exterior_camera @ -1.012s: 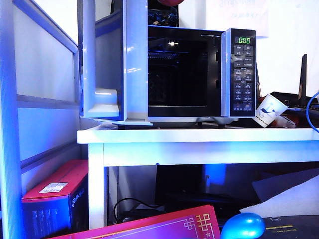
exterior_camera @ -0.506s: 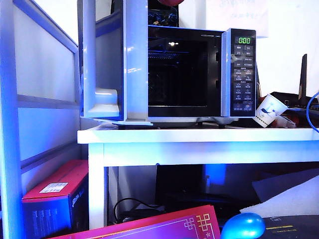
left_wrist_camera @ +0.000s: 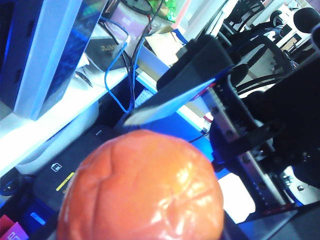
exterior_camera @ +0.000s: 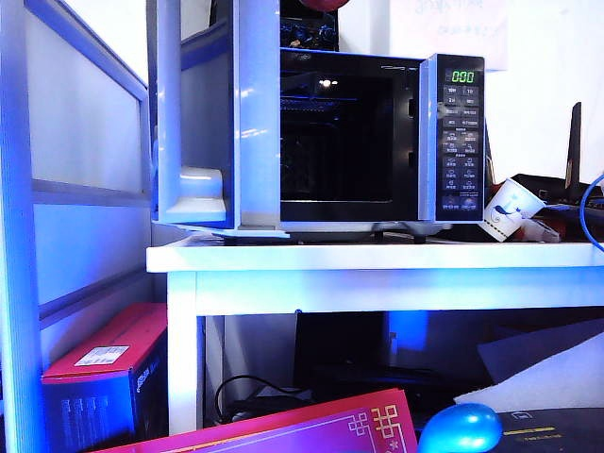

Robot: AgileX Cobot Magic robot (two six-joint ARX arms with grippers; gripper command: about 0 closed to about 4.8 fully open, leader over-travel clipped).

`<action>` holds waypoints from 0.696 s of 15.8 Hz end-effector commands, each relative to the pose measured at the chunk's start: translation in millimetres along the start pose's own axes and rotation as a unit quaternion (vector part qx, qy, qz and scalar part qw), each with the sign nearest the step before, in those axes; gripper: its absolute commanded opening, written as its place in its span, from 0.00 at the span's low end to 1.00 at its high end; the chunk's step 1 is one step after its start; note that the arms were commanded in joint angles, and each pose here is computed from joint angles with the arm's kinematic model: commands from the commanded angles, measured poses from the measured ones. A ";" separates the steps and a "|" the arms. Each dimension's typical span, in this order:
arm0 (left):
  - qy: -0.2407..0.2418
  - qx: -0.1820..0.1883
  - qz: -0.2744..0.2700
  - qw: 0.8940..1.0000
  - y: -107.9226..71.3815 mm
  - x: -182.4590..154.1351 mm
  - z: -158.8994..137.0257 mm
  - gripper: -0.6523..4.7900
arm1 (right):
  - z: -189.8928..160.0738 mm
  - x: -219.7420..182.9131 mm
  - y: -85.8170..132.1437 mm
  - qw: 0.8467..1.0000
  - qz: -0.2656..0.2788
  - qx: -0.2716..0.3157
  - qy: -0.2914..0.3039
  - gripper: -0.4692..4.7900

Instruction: Open the microwave door, place the orange inside the microwave, then close the microwave door.

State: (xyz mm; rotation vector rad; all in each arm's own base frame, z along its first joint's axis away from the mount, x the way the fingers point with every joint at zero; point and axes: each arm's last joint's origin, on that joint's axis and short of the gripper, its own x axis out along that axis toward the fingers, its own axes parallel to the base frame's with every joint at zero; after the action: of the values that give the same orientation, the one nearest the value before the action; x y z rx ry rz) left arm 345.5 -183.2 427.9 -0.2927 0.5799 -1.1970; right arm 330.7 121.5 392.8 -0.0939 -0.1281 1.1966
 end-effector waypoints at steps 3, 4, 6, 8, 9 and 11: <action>-0.003 0.009 -0.013 1.000 -3.9 -1.5 1.6 0.47 | -5.5 0.6 0.4 0.999 0.004 0.028 0.020 1.00; -0.002 0.009 -0.013 1.000 -4.0 -1.4 1.6 0.47 | -5.2 1.2 0.9 0.999 0.006 0.027 0.019 1.00; -0.002 0.009 -0.013 1.000 -4.3 -1.1 1.5 0.47 | -5.1 4.0 3.2 0.999 0.009 0.027 0.019 1.00; -0.002 0.009 -0.013 1.000 -4.3 -1.1 1.5 0.47 | -6.0 8.4 5.3 0.999 0.012 0.026 0.017 1.00; -0.002 0.009 -0.015 1.000 -4.4 -1.1 1.4 0.47 | -6.3 8.5 4.7 1.000 0.004 0.025 0.018 1.00; 0.000 0.009 -0.022 1.000 -4.9 -1.0 1.3 0.47 | -6.2 11.7 7.3 0.999 0.004 0.026 0.018 1.00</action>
State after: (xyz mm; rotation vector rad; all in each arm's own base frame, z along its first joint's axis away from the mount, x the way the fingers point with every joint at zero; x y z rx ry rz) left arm 344.4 -183.4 428.5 -0.2961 0.5826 -1.2184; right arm 331.2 131.5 383.0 -0.0663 -0.0461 1.2106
